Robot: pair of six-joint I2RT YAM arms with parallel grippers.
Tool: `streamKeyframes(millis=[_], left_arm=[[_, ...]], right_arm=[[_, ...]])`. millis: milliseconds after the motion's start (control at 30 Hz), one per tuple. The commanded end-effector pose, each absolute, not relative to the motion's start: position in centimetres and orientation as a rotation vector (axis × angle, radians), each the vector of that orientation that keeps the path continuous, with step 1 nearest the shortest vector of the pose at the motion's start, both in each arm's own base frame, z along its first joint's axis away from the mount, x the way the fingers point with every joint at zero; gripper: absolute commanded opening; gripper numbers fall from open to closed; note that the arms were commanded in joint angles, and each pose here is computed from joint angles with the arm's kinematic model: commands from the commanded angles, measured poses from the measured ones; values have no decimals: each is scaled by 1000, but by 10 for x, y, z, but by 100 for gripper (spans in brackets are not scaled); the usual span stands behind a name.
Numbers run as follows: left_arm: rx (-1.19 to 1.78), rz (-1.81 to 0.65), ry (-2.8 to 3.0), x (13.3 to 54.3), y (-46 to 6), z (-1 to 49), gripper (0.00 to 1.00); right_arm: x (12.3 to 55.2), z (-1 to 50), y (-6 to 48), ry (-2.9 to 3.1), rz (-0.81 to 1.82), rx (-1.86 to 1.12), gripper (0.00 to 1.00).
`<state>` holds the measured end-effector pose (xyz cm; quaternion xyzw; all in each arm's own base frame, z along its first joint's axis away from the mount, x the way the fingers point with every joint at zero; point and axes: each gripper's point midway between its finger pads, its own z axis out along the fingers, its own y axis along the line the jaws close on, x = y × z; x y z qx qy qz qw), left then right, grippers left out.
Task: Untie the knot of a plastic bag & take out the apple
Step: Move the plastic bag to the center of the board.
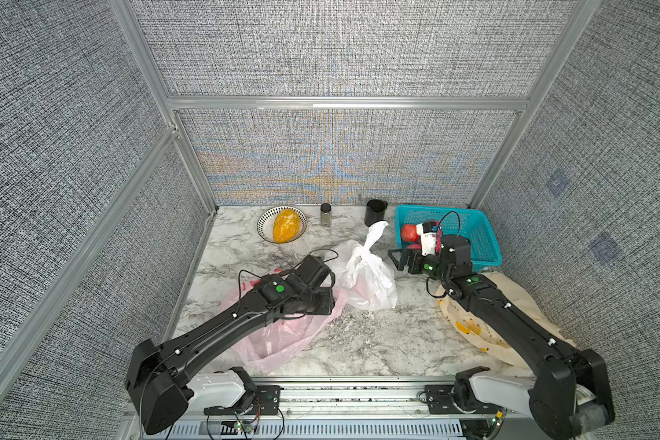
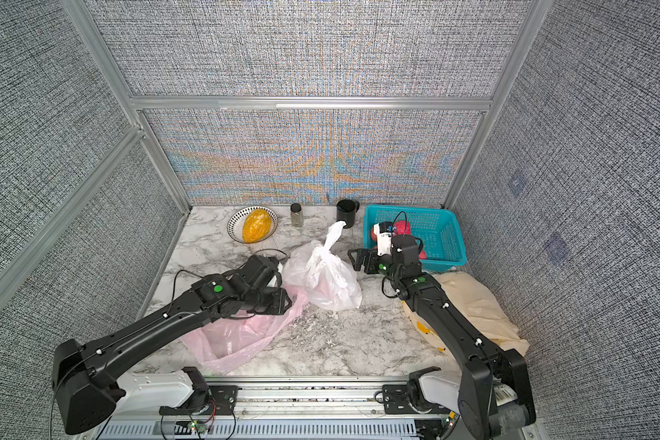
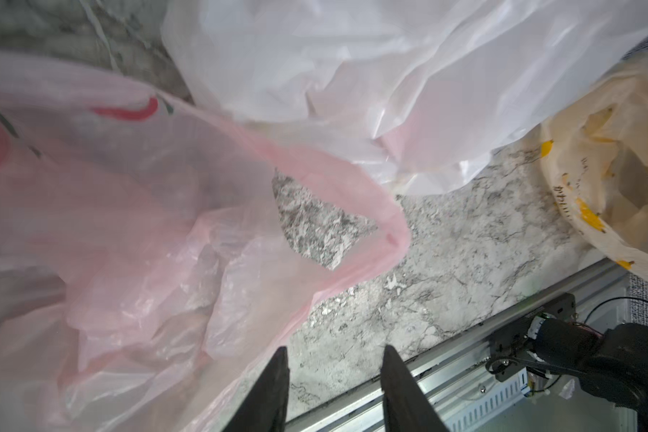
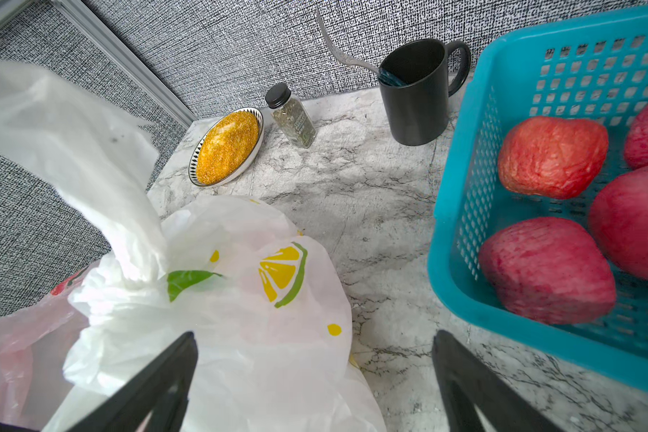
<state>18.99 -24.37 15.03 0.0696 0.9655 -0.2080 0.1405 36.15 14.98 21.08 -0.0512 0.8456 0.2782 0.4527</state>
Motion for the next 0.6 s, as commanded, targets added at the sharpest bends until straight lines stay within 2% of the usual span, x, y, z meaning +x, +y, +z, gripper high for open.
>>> streamKeyframes(millis=[0,167,267,567], left_arm=[[26,-539,2921,176,-232,117,43],[-124,-400,2985,189,-213,75,47],[-254,-428,2983,207,-201,56,48],[-630,-337,2778,270,-134,49,49]], right_arm=[[365,219,149,2048,670,-147,98],[365,223,143,2046,630,-137,98],[364,226,140,2038,623,-131,98],[359,230,131,2031,592,-115,98]])
